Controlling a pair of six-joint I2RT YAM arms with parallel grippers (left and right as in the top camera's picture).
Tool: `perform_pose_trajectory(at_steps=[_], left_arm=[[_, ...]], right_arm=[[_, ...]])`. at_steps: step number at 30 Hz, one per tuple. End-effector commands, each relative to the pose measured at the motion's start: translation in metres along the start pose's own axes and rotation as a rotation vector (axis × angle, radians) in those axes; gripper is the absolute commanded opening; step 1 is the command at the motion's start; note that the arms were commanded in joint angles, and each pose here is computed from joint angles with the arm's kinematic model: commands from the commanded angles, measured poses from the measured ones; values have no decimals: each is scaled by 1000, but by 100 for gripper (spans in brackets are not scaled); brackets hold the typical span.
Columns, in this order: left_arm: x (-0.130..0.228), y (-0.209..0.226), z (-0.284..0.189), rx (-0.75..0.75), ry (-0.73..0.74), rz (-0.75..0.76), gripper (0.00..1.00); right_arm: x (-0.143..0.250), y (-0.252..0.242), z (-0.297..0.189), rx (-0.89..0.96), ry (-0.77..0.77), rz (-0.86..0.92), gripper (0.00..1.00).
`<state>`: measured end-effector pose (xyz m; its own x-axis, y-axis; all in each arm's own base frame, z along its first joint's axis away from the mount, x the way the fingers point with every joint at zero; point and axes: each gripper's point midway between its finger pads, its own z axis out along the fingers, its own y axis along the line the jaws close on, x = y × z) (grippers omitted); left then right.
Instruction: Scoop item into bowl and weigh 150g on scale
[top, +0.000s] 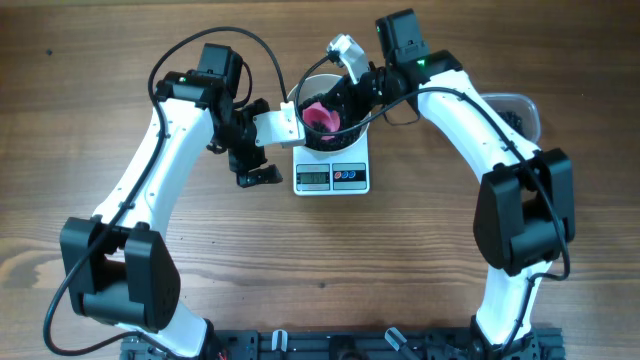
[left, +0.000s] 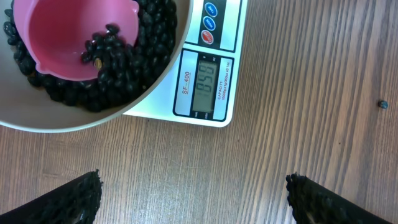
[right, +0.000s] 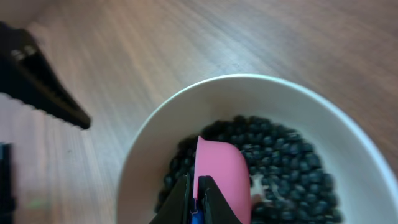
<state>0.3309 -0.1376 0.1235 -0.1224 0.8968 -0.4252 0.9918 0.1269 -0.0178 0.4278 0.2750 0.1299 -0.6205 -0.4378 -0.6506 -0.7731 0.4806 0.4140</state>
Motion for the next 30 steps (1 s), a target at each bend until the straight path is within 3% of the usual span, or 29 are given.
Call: perform_pose_trajectory(at_steps=[1, 10, 17, 30], left_arm=[[-1, -2, 2, 16, -19, 12, 100], [-1, -2, 2, 16, -19, 12, 100], [-1, -2, 2, 16, -19, 12, 100], [-1, -2, 2, 16, -19, 12, 100]], right_arm=[[11, 8, 4, -132, -10, 52, 4], [-7, -21, -23, -144, -122, 222, 4], [-34, -23, -47, -237, -252, 187, 4], [-34, -24, -48, -235, -256, 187, 4]])
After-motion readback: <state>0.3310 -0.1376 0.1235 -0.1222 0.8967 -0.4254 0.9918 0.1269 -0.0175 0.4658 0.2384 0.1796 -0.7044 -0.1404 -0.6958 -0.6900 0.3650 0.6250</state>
